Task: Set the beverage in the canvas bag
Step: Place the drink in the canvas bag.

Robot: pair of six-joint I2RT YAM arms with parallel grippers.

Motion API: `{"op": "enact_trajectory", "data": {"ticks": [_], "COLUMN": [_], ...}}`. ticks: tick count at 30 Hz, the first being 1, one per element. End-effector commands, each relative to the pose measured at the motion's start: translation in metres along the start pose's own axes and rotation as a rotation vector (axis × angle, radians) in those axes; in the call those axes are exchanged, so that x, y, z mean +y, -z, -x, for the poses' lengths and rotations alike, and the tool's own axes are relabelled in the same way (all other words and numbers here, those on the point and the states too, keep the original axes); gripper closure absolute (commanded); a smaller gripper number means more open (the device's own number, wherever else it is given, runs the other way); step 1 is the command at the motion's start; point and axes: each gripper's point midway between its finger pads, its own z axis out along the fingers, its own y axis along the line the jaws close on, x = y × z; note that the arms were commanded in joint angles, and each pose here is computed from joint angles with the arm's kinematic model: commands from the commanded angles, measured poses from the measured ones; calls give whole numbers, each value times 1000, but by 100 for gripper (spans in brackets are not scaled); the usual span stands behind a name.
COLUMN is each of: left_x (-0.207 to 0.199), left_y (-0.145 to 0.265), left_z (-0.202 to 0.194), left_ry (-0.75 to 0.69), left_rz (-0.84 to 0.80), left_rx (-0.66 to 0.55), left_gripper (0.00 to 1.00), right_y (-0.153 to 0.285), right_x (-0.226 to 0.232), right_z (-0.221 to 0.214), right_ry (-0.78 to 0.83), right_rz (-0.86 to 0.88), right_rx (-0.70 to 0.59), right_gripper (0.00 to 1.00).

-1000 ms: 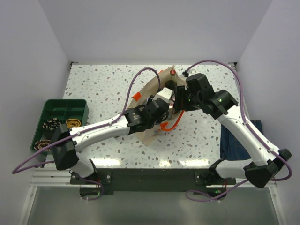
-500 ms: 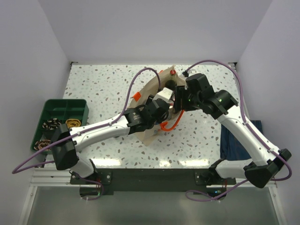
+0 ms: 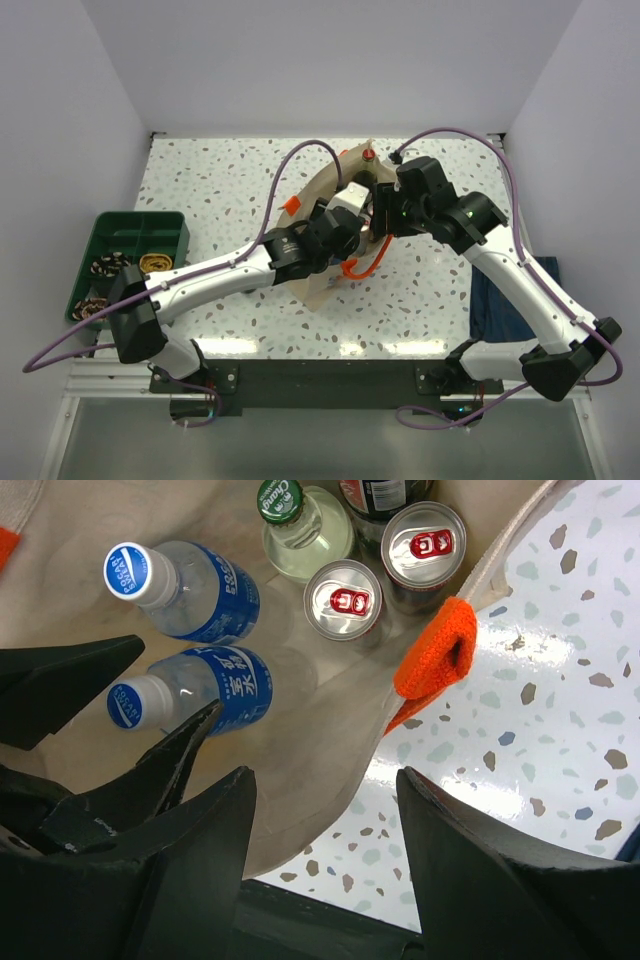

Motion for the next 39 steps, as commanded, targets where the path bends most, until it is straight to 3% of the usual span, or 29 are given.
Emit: {"op": "enact_trajectory", "data": {"ticks": [1, 39], "left_x": [5, 5], "left_y": [19, 22], "left_z": [34, 44], "left_ry": [43, 48], "left_rz": [-5, -10], "left_rx": [-79, -99], "left_gripper": [40, 39], "right_y": [3, 2], "right_x": [3, 3], "right_z": [13, 14], "right_ry": [0, 3], "right_rz": [12, 11], "right_rx": [-48, -49], "right_gripper": [37, 37]}}
